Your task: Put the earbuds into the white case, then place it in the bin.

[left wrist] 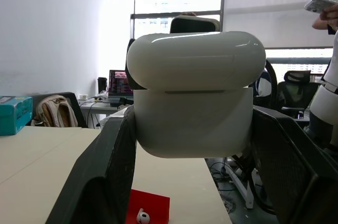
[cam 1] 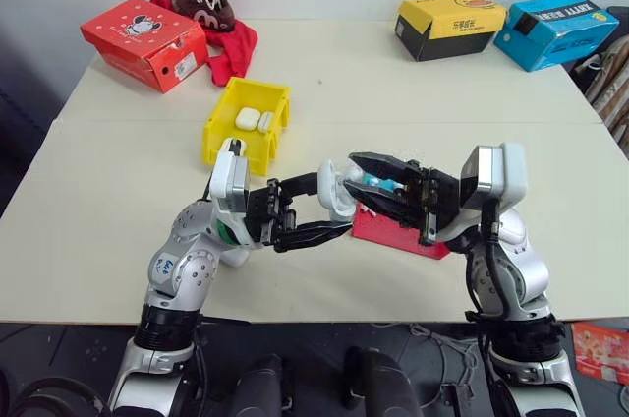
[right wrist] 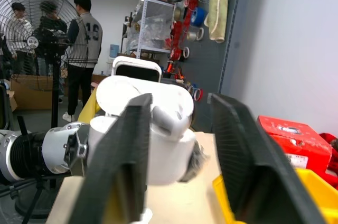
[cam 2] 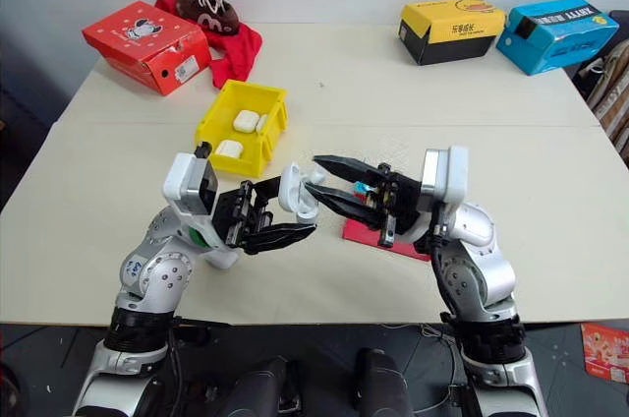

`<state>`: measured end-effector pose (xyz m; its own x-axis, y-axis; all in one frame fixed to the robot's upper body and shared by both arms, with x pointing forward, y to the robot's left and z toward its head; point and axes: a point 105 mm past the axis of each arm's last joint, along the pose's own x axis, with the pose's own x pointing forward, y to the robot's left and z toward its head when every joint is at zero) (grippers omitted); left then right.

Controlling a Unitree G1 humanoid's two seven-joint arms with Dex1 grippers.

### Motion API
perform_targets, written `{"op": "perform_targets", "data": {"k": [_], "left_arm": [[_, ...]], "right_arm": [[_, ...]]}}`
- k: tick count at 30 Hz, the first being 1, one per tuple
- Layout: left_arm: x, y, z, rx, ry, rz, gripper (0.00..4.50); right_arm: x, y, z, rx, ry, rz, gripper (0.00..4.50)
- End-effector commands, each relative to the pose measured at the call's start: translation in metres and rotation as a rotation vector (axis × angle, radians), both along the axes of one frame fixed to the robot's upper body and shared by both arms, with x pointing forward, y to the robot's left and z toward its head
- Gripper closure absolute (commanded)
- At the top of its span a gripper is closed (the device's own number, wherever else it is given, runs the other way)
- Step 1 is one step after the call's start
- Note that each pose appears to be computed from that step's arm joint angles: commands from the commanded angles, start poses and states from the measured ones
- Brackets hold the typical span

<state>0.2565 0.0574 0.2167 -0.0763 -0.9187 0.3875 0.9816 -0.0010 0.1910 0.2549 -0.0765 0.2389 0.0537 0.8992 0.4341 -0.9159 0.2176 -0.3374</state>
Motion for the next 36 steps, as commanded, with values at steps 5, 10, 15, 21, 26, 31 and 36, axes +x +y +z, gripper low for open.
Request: {"op": "perform_targets", "data": {"k": [5,10,15,21,26,31,36], "left_arm": [[-0.012,-0.001,0.019,-0.052,-0.098,-0.018,1.72],[-0.009,0.017,0.007,-0.001,-0.076,0.046,1.72],[-0.011,0.043,-0.004,0.055,-0.046,0.122,1.72],[-0.012,0.059,-0.01,0.09,-0.033,0.178,1.72],[-0.01,0.061,-0.01,0.094,-0.034,0.199,1.72],[-0.011,0.06,-0.012,0.093,-0.031,0.204,1.72],[-0.01,0.059,-0.013,0.091,-0.025,0.208,1.72]], "right_arm": [[-0.008,-0.02,-0.002,-0.062,0.002,-0.032,0.1],[-0.007,-0.079,-0.005,-0.164,0.037,-0.25,0.01],[-0.005,-0.187,-0.037,-0.387,0.122,-0.621,0.01],[-0.015,-0.325,-0.084,-0.646,0.424,-1.156,0.01],[0.0,-0.316,-0.072,-0.732,0.408,-1.092,0.01],[0.04,-0.249,-0.033,-0.752,0.386,-0.914,0.01],[0.07,-0.172,0.001,-0.711,0.482,-0.73,0.01]]}}
